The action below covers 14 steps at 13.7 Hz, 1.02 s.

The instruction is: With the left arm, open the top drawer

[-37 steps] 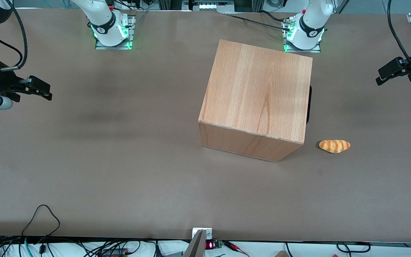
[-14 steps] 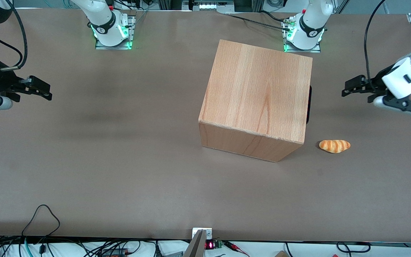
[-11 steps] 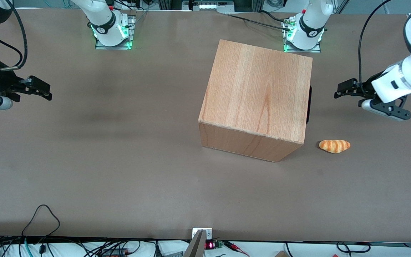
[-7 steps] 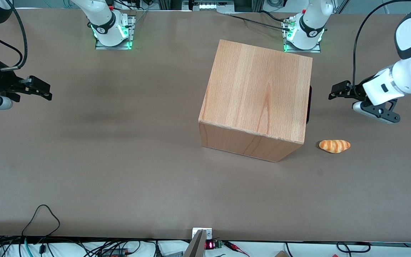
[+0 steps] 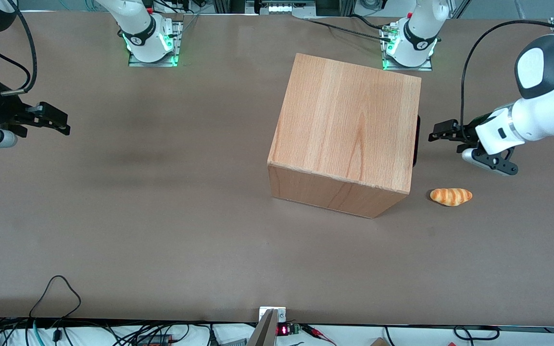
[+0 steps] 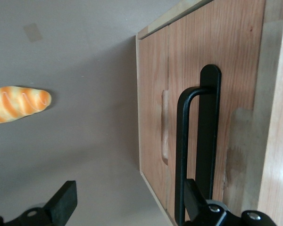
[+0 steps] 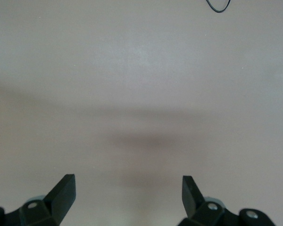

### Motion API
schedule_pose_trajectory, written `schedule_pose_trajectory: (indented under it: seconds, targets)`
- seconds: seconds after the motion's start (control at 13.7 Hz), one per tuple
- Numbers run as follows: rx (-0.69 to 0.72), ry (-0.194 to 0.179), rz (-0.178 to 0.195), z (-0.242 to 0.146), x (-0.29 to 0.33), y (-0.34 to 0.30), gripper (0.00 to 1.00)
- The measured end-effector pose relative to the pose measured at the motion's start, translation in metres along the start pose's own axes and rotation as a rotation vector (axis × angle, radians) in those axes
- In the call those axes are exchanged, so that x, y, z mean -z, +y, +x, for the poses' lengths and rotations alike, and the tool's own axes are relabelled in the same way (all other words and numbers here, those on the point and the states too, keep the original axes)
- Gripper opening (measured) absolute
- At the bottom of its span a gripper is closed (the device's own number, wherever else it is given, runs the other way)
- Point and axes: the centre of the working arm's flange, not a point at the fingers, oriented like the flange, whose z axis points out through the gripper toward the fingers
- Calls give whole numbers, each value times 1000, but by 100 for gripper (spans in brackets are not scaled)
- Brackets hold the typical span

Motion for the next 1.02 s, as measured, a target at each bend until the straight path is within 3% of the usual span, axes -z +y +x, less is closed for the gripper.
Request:
schedule_pose_trajectory:
  seconds: [0.51, 1.02]
  targets:
    - [43, -25, -88, 1, -32, -4, 100]
    - [51, -43, -98, 2, -43, -8, 100]
